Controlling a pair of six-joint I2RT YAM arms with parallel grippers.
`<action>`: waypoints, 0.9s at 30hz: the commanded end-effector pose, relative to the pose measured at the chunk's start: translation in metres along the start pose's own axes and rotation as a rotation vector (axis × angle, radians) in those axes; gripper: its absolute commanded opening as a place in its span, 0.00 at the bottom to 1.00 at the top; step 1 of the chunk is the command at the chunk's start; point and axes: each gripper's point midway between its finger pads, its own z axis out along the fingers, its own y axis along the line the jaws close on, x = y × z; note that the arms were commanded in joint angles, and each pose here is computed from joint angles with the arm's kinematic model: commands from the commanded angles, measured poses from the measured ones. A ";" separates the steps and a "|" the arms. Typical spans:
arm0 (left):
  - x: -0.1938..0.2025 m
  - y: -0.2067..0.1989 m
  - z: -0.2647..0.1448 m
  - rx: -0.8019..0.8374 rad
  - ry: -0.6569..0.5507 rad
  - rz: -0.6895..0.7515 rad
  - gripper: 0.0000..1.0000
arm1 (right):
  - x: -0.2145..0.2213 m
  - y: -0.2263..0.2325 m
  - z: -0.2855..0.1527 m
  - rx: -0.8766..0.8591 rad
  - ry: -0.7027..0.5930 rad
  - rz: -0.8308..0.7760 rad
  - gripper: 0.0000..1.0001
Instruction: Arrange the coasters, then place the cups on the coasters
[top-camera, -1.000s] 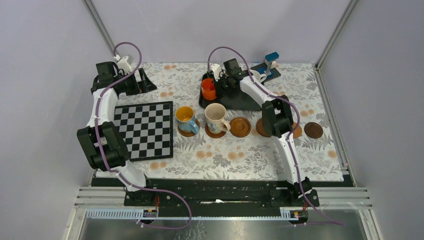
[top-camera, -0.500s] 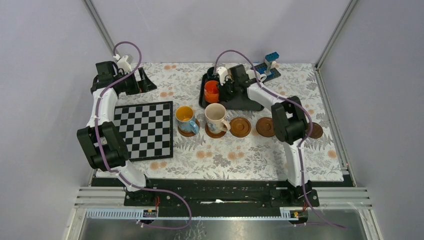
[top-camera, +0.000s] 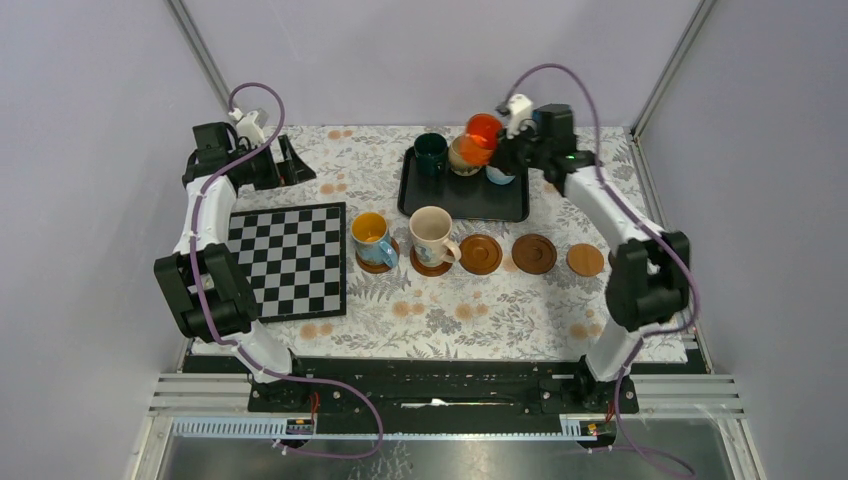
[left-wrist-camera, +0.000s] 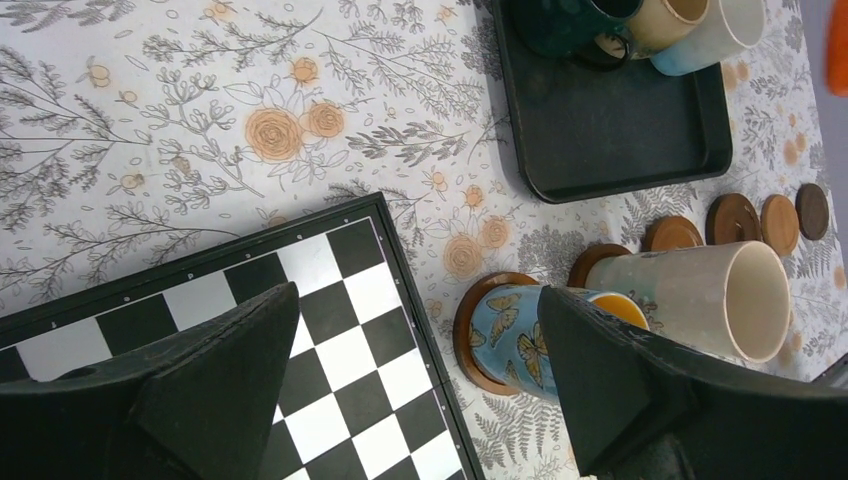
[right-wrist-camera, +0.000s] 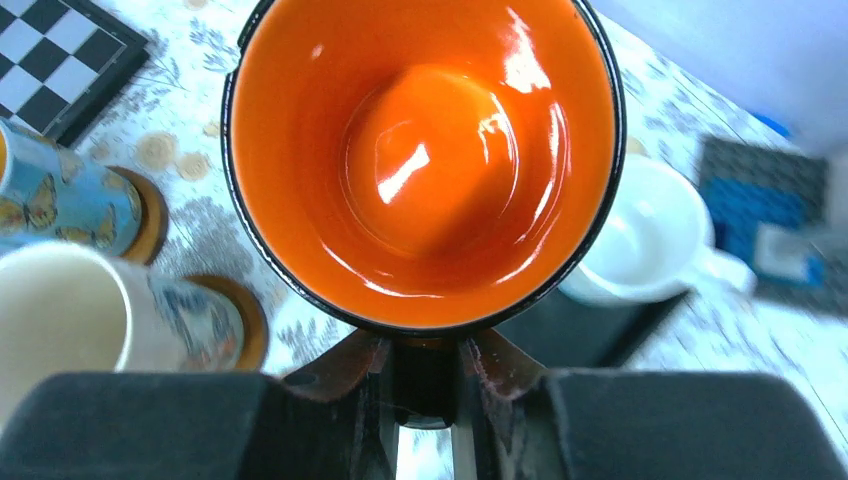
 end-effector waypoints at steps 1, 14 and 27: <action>-0.020 -0.033 -0.012 0.055 -0.047 0.120 0.99 | -0.023 -0.024 -0.088 0.051 -0.097 0.006 0.00; -0.005 -0.065 0.014 0.103 0.008 0.152 0.99 | 0.118 -0.095 -0.244 0.294 0.086 0.131 0.00; 0.009 -0.072 0.028 0.124 0.046 0.080 0.99 | 0.213 -0.126 -0.299 0.411 0.166 0.162 0.00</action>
